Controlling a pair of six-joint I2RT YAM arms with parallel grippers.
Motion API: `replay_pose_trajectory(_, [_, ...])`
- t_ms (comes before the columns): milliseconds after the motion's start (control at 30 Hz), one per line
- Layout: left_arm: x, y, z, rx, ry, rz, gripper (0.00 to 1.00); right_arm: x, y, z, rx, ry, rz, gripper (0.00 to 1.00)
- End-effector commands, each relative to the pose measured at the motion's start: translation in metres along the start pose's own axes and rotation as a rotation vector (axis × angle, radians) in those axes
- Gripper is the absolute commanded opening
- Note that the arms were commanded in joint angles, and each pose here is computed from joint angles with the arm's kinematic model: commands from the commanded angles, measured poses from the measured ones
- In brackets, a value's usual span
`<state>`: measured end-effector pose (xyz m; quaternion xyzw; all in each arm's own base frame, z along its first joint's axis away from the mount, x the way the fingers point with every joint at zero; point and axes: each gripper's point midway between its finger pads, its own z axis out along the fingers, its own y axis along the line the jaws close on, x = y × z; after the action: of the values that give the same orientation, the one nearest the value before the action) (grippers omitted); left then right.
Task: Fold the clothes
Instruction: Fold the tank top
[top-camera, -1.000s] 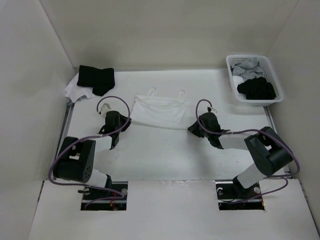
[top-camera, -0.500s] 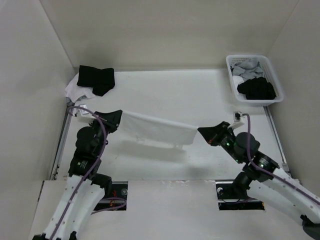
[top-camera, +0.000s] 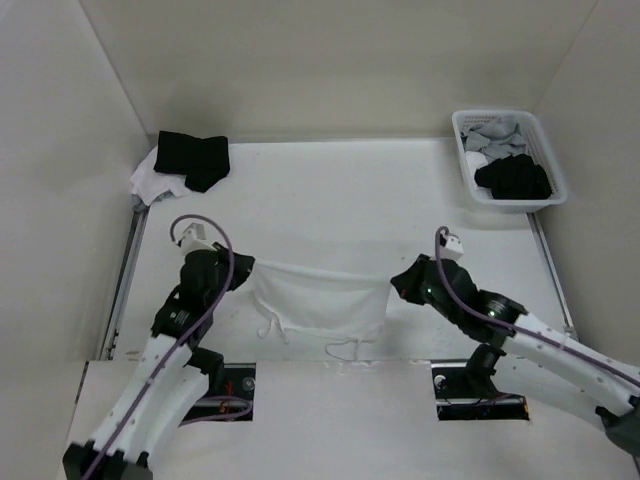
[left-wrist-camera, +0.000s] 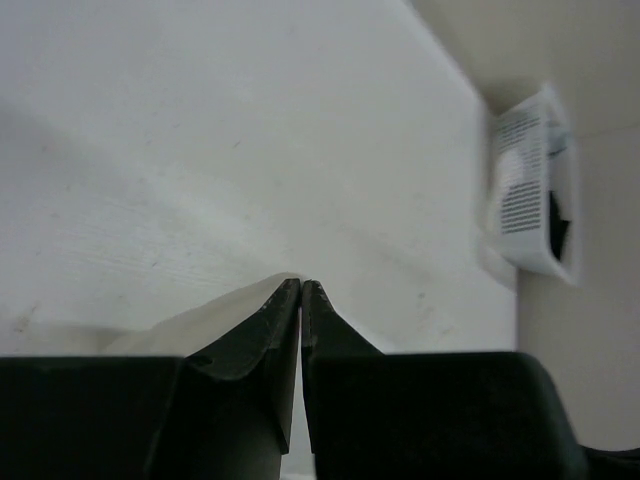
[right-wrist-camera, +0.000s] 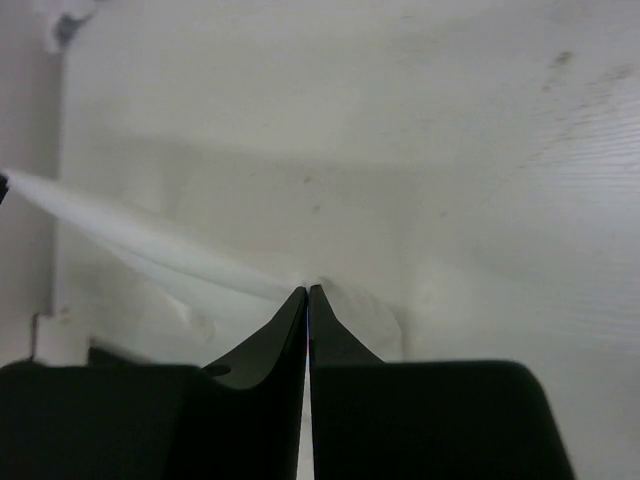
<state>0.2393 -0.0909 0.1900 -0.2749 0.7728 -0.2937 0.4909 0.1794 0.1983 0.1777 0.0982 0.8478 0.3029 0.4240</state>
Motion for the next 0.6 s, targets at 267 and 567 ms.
replay_pose_trajectory(267, [0.001, 0.008, 0.155, -0.062, -0.013, -0.036, 0.03, -0.06, -0.059, 0.14, 0.09, 0.013, 0.016, 0.06])
replay_pose_trajectory(567, [-0.018, 0.016, 0.227, -0.086, -0.013, -0.104, 0.04, -0.101, -0.079, 0.207, 0.141, 0.001, 0.067, 0.06])
